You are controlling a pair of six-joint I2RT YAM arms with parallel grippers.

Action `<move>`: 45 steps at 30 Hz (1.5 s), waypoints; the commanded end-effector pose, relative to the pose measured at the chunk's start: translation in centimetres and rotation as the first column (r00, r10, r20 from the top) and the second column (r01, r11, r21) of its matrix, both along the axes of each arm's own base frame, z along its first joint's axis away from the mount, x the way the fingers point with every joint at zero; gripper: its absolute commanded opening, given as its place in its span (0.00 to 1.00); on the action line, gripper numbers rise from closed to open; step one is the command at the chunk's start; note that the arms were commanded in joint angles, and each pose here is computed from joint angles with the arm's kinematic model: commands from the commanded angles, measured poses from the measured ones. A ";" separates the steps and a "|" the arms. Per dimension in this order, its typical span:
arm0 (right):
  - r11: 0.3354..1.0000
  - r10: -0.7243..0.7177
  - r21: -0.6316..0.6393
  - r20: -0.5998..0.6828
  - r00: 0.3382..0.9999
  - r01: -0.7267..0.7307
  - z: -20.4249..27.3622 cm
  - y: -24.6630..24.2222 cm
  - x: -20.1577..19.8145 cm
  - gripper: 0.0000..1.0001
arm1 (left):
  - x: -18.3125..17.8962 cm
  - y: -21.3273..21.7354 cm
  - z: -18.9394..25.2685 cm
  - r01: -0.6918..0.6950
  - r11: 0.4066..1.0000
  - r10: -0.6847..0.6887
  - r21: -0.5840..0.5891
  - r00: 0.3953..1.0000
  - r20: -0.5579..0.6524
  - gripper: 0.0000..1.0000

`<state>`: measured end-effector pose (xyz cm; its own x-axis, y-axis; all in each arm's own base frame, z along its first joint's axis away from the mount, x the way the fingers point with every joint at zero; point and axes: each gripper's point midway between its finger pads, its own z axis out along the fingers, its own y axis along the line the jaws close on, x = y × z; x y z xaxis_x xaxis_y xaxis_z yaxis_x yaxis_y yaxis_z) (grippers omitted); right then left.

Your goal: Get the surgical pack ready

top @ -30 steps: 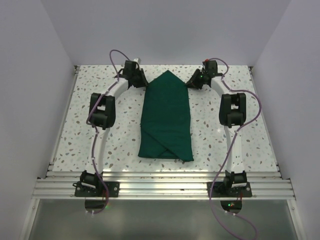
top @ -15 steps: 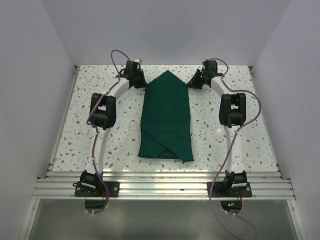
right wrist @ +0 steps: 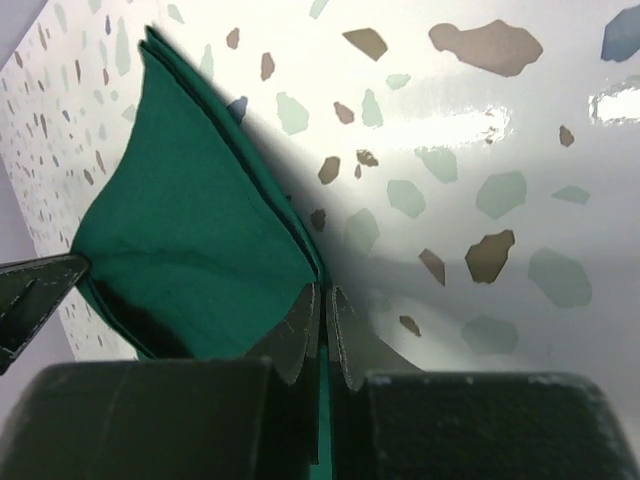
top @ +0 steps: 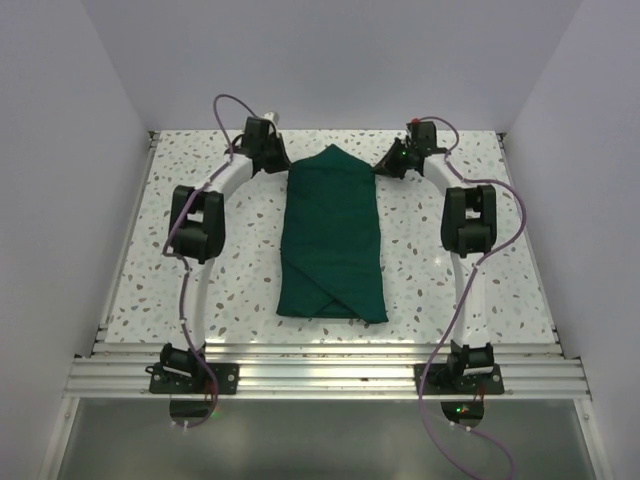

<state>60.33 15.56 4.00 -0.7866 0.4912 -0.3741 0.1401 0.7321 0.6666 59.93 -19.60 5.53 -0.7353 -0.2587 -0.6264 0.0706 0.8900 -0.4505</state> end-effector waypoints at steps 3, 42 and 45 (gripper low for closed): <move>0.998 0.026 0.045 0.170 0.985 -0.034 9.3 0.7 -0.2 0.00 | 0.8 0.4 8.8 -0.001 0.998 0.011 -0.058 0.983 0.184 0.00; 0.989 0.143 0.027 0.039 0.989 -0.144 18.8 0.4 -31.1 0.00 | -26.6 -0.1 18.7 0.110 0.983 -0.085 -0.146 0.982 0.170 0.00; 0.986 0.164 0.028 -0.025 0.986 -0.163 17.4 0.2 -33.7 0.00 | -29.2 -1.0 17.1 0.121 0.981 -0.102 -0.152 0.986 0.130 0.00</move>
